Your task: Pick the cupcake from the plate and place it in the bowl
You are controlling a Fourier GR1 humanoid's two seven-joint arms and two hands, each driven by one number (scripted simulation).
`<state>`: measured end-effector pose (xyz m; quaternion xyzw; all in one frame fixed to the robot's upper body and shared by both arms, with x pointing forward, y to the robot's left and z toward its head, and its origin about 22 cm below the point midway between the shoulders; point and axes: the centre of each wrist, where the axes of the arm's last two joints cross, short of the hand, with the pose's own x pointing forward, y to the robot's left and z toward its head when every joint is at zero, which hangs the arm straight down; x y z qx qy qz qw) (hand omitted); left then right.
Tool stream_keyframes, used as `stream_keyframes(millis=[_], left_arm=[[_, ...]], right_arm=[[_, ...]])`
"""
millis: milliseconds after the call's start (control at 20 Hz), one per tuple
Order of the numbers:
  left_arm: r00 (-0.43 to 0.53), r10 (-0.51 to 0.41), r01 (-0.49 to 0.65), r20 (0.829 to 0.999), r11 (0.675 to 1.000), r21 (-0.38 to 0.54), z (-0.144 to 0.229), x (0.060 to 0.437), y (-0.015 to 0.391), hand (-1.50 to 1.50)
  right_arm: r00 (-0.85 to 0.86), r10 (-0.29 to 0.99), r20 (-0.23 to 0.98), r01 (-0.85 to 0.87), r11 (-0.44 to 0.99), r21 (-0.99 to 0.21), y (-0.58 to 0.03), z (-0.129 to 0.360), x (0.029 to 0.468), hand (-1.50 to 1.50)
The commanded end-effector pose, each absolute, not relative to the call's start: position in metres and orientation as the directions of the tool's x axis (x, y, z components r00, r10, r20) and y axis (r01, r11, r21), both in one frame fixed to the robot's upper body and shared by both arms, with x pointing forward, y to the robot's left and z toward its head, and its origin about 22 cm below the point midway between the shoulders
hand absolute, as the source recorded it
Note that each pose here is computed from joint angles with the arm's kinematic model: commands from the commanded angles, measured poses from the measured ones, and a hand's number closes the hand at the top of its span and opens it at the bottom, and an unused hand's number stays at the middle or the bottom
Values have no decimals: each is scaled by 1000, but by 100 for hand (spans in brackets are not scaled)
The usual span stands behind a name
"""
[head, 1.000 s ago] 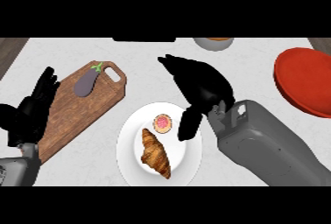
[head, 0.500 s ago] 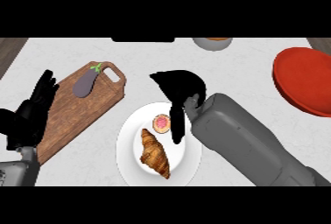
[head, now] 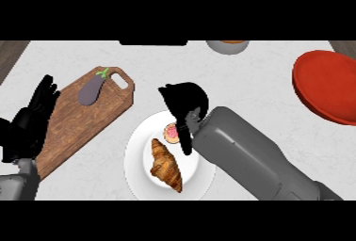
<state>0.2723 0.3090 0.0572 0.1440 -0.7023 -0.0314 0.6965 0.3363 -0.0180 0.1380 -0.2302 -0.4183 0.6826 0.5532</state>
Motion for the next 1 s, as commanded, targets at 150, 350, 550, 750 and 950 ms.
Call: stream_keyframes(millis=[150,350,550,750,950], left_arm=[[-10,-262,-160,965,953,257,61,276,314,0],[-3,-254,-161,967,955,250,69,276,307,0],[-10,-263,-168,965,951,258,68,281,302,0],[7,-239,-155,971,959,237,52,278,292,0],[14,-240,-143,971,960,240,54,275,304,0]], right_arm=[[-304,946,113,-482,-50,-875,-18,113,346,-150],[-275,954,116,-538,-53,-841,-7,108,336,-150],[-272,957,100,-568,-76,-820,-12,74,327,-150],[-267,956,119,-566,-56,-823,-19,60,321,-150],[-266,958,104,-540,-58,-840,-16,51,318,-150]])
